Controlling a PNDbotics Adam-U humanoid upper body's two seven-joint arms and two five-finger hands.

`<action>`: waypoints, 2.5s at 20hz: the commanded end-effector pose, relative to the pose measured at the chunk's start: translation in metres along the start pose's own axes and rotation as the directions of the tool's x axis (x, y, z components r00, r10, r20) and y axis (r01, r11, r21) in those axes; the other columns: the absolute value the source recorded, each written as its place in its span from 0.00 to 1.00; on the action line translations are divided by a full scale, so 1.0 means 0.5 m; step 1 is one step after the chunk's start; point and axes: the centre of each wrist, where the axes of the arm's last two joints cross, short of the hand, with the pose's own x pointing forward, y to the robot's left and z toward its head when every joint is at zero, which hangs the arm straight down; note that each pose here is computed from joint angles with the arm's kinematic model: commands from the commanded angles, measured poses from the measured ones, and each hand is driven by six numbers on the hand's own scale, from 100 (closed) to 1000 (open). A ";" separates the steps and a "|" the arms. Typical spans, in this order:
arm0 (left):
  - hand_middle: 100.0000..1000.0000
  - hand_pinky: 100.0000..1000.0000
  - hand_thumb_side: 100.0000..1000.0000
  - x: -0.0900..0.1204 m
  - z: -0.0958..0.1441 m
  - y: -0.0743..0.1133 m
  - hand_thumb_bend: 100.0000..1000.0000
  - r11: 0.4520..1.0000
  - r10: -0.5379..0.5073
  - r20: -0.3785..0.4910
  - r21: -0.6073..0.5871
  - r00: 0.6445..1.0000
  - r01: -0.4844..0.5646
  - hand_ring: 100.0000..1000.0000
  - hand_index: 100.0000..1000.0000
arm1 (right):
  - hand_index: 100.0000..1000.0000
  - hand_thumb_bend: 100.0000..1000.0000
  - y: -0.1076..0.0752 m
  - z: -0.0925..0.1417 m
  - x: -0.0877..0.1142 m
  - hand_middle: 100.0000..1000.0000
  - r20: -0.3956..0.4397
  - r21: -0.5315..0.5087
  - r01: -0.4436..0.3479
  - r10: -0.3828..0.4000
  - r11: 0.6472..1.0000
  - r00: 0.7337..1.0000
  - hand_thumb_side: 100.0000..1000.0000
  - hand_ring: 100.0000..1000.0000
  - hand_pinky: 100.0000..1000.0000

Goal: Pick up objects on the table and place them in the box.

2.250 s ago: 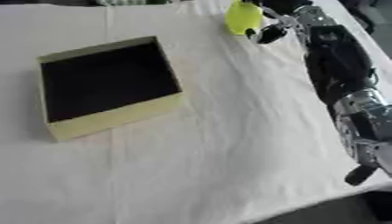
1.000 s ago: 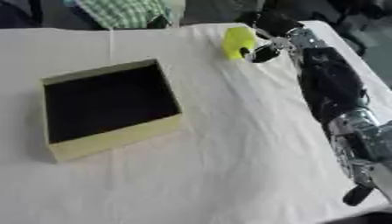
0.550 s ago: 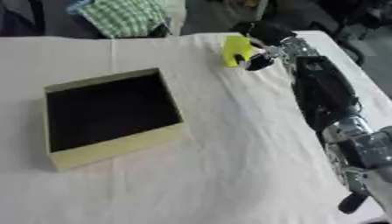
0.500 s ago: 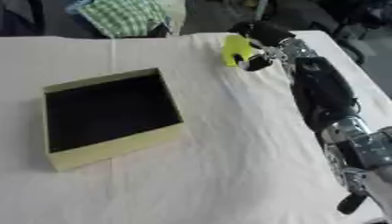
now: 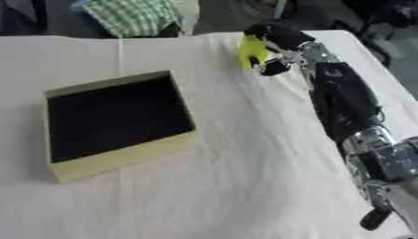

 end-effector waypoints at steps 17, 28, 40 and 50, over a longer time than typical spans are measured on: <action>0.45 0.67 0.96 0.012 -0.007 0.006 0.00 1.000 -0.013 0.020 -0.009 1.000 0.013 0.48 0.76 | 1.00 0.00 -0.038 0.023 -0.035 0.38 -0.031 -0.157 0.048 -0.054 0.986 0.998 0.19 0.82 0.65; 0.45 0.67 0.94 0.012 -0.004 0.007 0.00 1.000 0.015 0.007 -0.005 1.000 -0.015 0.48 0.75 | 1.00 0.00 -0.065 0.003 -0.011 0.36 0.068 -0.245 0.079 -0.064 0.966 0.996 0.10 0.80 0.63; 0.45 0.67 0.92 0.010 0.009 0.011 0.00 0.997 0.072 -0.022 0.011 0.997 -0.072 0.48 0.75 | 1.00 0.00 -0.135 -0.058 0.096 0.36 0.400 -0.333 0.174 -0.029 0.927 0.916 0.10 0.78 0.64; 0.45 0.67 0.91 0.010 0.009 0.012 0.00 0.996 0.089 -0.013 0.014 0.996 -0.089 0.48 0.75 | 1.00 0.00 -0.170 -0.103 0.250 0.36 0.663 -0.285 0.157 0.076 0.945 0.745 0.18 0.78 0.66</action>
